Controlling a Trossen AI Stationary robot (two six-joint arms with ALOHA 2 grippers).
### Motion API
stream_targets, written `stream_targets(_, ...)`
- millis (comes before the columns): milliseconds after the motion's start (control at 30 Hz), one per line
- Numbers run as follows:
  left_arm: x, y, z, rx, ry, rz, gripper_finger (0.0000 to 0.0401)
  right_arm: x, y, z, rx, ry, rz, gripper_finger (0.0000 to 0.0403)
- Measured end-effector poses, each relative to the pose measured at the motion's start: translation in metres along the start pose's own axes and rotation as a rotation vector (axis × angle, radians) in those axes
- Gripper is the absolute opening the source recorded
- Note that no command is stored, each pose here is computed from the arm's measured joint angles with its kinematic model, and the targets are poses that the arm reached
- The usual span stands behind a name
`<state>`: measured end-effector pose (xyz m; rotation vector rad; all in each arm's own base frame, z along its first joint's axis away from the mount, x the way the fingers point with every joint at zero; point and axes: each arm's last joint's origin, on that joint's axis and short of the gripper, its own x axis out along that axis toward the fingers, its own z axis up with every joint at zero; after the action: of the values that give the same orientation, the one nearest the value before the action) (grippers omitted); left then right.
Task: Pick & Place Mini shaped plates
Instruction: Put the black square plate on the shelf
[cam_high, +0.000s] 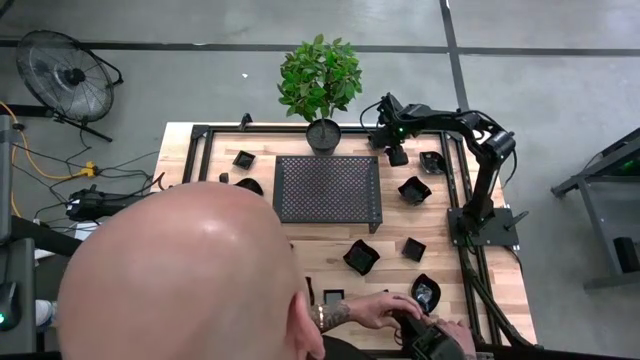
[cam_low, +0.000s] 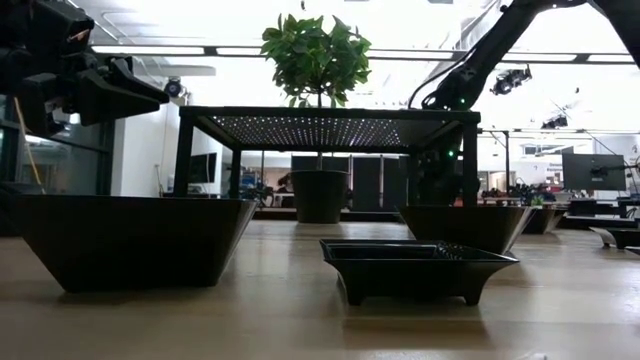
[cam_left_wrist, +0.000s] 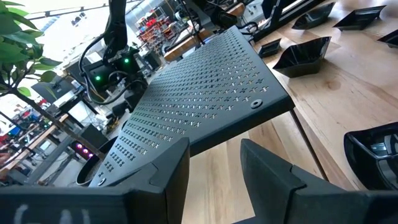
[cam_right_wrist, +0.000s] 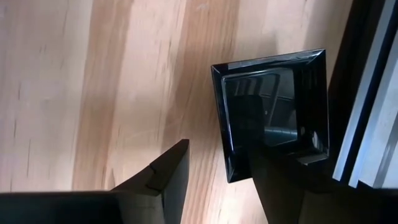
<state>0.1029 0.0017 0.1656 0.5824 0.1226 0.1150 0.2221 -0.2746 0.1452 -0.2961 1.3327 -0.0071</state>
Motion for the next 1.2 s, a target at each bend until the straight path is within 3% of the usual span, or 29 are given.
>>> stream_targets(800, 0.0, 0.0, 0.0, 0.0, 0.0, 0.0, 0.014, -0.0001, 0.0002, -0.0021, 0.03, 0.069, -0.024, 0.0009)
stream_targets(1200, 0.0, 0.0, 0.0, 0.0, 0.0, 0.0, 0.014, -0.0044, -0.0011, -0.0015, 0.081, 0.082, -0.057, 0.0001)
